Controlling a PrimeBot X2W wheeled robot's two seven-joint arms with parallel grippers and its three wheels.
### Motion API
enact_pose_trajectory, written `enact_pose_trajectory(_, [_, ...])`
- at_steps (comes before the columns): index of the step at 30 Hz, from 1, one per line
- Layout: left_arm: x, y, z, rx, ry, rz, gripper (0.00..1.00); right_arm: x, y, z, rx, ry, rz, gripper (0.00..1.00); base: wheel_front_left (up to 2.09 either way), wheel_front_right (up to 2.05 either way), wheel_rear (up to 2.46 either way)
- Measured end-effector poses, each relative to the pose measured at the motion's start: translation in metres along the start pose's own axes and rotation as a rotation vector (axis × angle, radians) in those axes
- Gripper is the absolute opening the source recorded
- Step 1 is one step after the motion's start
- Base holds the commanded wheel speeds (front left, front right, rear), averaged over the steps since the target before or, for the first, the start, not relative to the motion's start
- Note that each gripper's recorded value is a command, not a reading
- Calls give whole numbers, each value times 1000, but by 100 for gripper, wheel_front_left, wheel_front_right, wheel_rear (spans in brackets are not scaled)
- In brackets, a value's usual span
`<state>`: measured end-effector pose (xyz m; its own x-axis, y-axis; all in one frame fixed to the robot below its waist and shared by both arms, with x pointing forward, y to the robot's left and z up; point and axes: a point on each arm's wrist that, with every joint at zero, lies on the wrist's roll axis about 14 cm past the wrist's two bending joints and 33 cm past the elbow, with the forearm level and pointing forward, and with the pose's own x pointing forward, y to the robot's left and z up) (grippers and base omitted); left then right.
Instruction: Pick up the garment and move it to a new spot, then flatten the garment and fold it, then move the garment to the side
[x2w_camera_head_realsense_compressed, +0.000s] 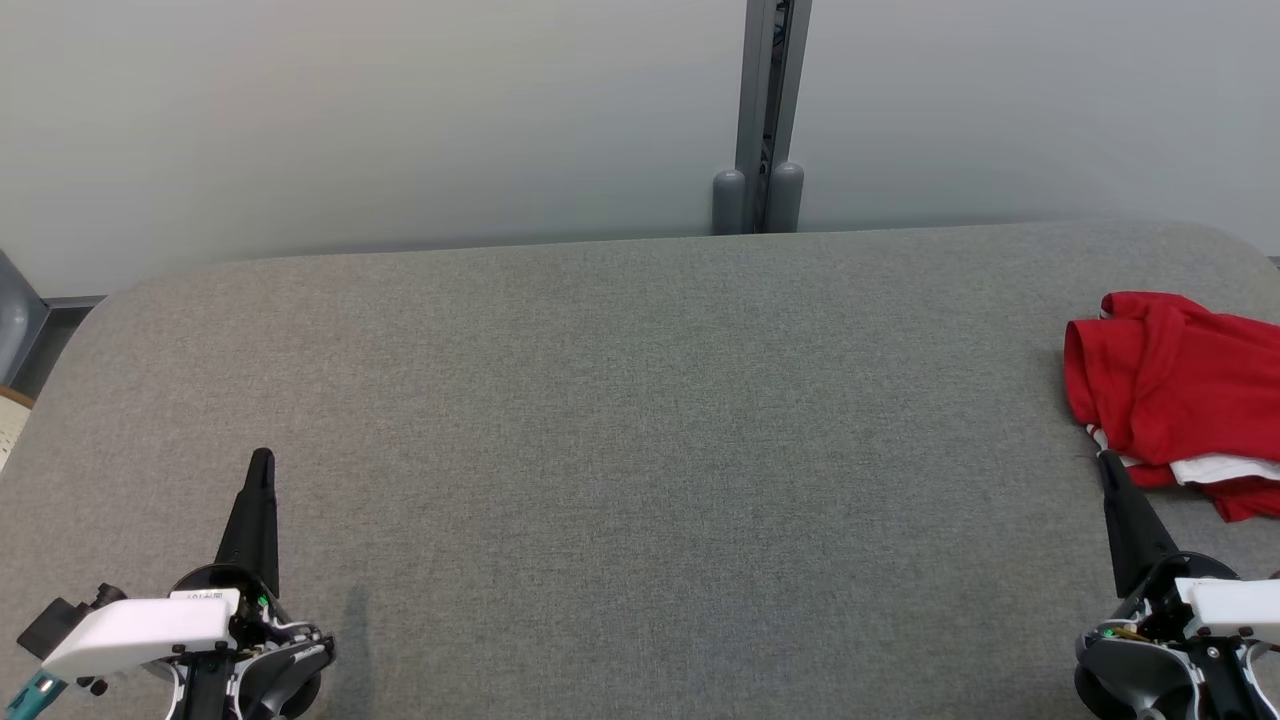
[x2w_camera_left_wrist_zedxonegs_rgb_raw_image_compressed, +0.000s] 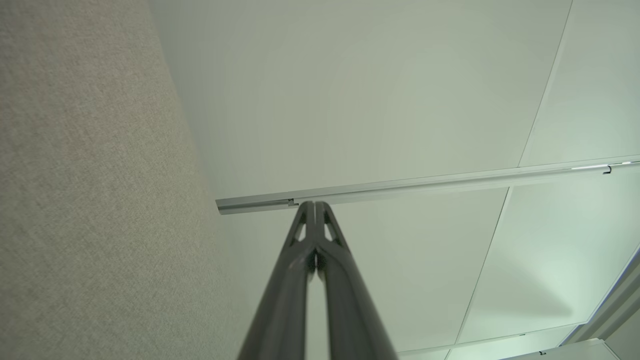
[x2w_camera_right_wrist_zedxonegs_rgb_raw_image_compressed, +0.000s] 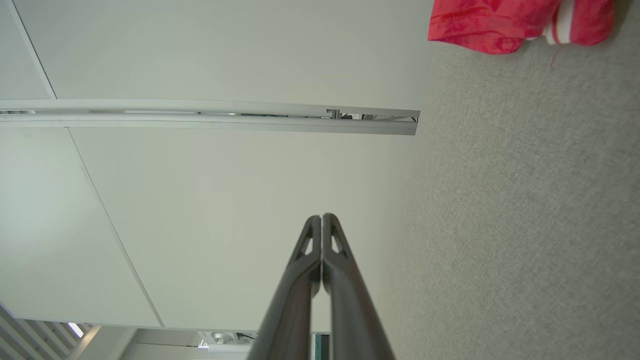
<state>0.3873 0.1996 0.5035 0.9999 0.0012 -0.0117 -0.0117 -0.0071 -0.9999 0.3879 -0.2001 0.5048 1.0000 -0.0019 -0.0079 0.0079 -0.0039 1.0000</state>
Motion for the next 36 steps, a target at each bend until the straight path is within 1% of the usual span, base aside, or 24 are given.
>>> enact_pose_trajectory(36, [0,0,0,-2,1,0,0,0,0,0,1,0,0,0,0,0,0])
